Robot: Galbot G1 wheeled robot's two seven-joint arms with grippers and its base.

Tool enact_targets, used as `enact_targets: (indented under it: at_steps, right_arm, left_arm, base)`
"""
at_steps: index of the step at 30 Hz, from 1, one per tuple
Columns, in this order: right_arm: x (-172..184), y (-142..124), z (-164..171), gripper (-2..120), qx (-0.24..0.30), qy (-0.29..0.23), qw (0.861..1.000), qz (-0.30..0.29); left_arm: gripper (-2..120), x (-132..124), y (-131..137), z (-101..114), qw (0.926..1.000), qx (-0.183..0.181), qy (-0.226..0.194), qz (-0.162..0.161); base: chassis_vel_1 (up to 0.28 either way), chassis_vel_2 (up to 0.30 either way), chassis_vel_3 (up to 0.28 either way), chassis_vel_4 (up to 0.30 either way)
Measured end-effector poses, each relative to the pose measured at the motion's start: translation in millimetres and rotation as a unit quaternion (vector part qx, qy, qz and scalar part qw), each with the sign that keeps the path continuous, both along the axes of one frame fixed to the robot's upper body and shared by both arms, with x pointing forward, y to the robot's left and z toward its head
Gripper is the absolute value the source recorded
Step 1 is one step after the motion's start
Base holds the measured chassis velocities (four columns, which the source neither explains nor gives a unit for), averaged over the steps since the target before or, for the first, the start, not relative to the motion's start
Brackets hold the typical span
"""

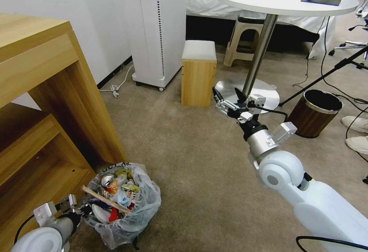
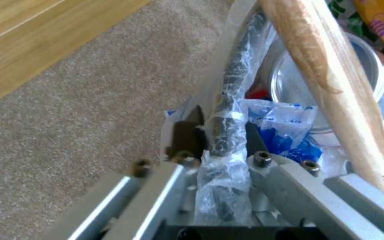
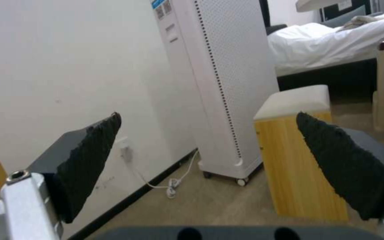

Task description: Pick up the trash bin and place the garbage on the floor into it.

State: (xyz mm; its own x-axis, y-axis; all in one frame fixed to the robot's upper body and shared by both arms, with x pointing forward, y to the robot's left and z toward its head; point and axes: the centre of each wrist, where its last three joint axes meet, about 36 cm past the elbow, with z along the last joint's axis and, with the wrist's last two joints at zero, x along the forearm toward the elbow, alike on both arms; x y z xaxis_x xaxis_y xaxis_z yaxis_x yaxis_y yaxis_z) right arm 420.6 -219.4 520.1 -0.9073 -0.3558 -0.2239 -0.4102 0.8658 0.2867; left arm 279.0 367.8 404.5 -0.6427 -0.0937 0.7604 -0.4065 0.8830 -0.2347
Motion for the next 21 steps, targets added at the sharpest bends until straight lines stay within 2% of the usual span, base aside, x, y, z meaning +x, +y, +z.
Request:
enact_targets:
  at_steps: [2, 4, 6, 8, 10, 11, 13, 16, 17, 18, 19, 20, 21]
  right_arm:
    - [0, 0, -1, 100, 0.000, 0.000, 1.000, -0.001]
    - [0, 0, -1, 100, 0.000, 0.000, 1.000, -0.001]
    - [-1, 0, -3, 100, 0.000, 0.000, 1.000, -0.002]
    - [-1, 0, -3, 100, -0.001, 0.000, 1.000, -0.002]
    - [-4, -1, -5, 100, -0.003, 0.001, 1.000, -0.002]
    - [-4, -1, -5, 100, -0.003, 0.001, 1.000, -0.002]
    - [-5, -1, -6, 100, -0.004, 0.001, 1.000, -0.003]
    - [-3, -3, -7, 100, -0.005, 0.001, 1.000, -0.007]
    - [-1, -6, -7, 100, -0.008, 0.000, 1.000, -0.017]
    - [-1, -6, -7, 100, -0.008, 0.000, 1.000, -0.017]
    - [1, -9, -6, 100, -0.009, -0.005, 1.000, -0.024]
    - [3, -13, -5, 100, -0.011, -0.016, 0.999, -0.037]
    - [3, -13, -5, 100, -0.011, -0.016, 0.999, -0.037]
  left_arm:
    - [27, -3, -4, 5, 0.9999, 0.006, -0.006, -0.005]
    - [30, -4, -5, 7, 0.9999, 0.007, -0.009, -0.006]
    - [41, -8, -10, 16, 0.9997, 0.013, -0.019, -0.011]
    - [45, -9, -10, 17, 0.9996, 0.015, -0.020, -0.011]
    - [57, -15, -15, 23, 0.9988, 0.034, -0.030, -0.017]
    - [57, -15, -15, 23, 0.9988, 0.034, -0.030, -0.017]
    - [67, -20, -16, 29, 0.9970, 0.055, -0.050, -0.020]
    - [74, -22, -17, 35, 0.9952, 0.067, -0.069, -0.019]
    - [82, -24, -17, 45, 0.9892, 0.101, -0.104, -0.024]
    - [82, -24, -17, 45, 0.9892, 0.101, -0.104, -0.024]
    - [87, -25, -17, 51, 0.9843, 0.120, -0.126, -0.028]
    - [92, -27, -19, 62, 0.9758, 0.146, -0.159, -0.035]
    - [92, -27, -19, 62, 0.9758, 0.146, -0.159, -0.035]
  base:
    - [0.000, 0.000, 0.000, 0.000]
    - [0.000, 0.000, 0.000, 0.000]
    - [0.000, 0.000, 0.000, 0.000]
    - [0.000, 0.000, 0.000, 0.000]
    - [0.000, 0.000, 0.000, 0.000]
    - [0.000, 0.000, 0.000, 0.000]
    - [0.000, 0.000, 0.000, 0.000]
    - [0.000, 0.000, 0.000, 0.000]
    - [0.000, 0.000, 0.000, 0.000]
    - [0.000, 0.000, 0.000, 0.000]
    - [0.000, 0.000, 0.000, 0.000]
    - [0.000, 0.000, 0.000, 0.000]
    - [0.000, 0.000, 0.000, 0.000]
